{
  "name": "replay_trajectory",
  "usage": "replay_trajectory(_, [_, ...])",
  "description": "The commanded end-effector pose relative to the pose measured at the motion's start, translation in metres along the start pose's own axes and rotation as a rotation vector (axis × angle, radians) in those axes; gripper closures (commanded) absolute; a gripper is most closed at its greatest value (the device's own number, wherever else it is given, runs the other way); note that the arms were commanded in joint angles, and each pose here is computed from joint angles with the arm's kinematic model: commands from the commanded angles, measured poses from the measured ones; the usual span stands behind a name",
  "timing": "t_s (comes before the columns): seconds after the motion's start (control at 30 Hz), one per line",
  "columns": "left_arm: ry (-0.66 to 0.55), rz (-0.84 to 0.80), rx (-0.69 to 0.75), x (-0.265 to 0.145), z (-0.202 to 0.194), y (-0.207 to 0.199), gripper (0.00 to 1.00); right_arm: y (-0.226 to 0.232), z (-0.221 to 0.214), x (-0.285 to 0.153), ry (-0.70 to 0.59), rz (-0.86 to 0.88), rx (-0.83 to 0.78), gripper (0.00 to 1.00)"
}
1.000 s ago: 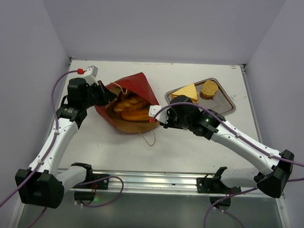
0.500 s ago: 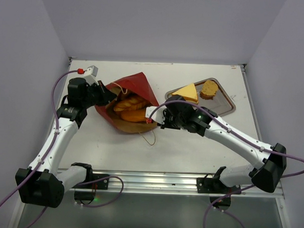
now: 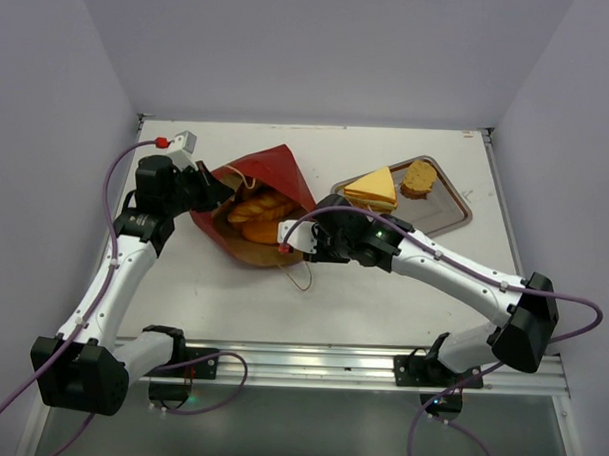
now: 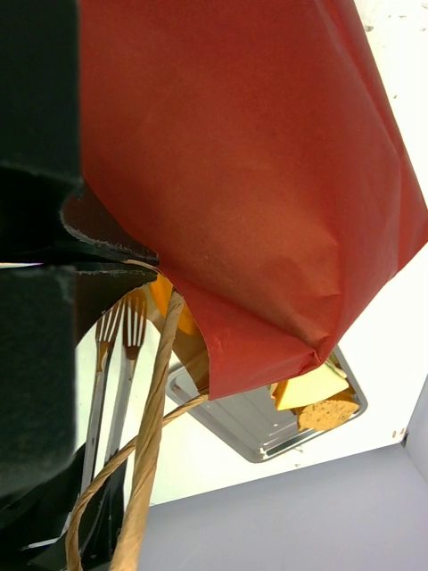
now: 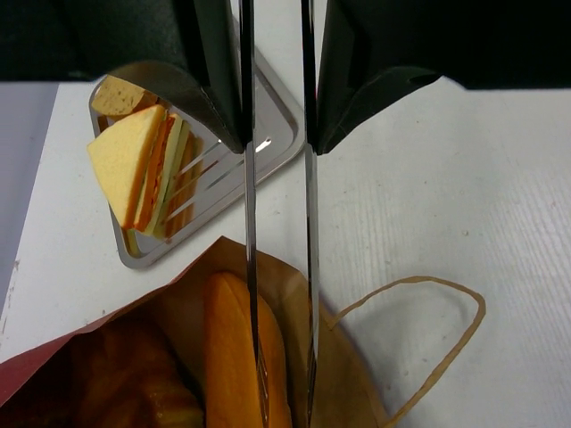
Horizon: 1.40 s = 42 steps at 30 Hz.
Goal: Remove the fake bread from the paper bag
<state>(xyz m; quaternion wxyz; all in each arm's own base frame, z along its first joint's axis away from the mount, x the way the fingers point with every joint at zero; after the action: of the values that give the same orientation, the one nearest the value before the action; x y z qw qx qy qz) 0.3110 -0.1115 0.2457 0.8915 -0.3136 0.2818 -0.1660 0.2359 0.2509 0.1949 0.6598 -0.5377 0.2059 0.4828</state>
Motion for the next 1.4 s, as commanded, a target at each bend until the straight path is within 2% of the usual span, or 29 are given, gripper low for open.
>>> replay_trajectory(0.0, [-0.021, -0.031, 0.019, -0.003, 0.004, -0.006, 1.00, -0.028, 0.014, -0.008, -0.012, -0.116, -0.009, 0.59])
replay_trajectory(0.47, [-0.020, -0.037, 0.021, -0.001, 0.004, -0.006, 1.00, -0.025, 0.007, 0.009, 0.066, -0.145, -0.048, 0.50])
replay_trajectory(0.87, [-0.020, -0.040, 0.020, -0.001, 0.004, -0.007, 1.00, -0.033, 0.006, 0.021, 0.136, -0.208, -0.061, 0.48])
replay_trajectory(1.37, [-0.015, -0.048, 0.021, -0.003, 0.003, -0.008, 1.00, -0.022, -0.004, 0.049, 0.255, -0.190, -0.092, 0.50])
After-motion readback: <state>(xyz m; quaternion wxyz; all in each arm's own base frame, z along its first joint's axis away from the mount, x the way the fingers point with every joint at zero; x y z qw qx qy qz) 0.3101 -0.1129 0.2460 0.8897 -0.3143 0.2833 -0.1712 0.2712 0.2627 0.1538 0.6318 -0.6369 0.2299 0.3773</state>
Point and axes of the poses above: each gripper's point midway between its finger pads, its own x axis out along the fingers, its own y axis along the line the jaws close on, z = x × y, the point moved 2 cm from there along -x, back along the fingers, and after that the axes turned 7 degrees about -x, right-handed, at the moved point
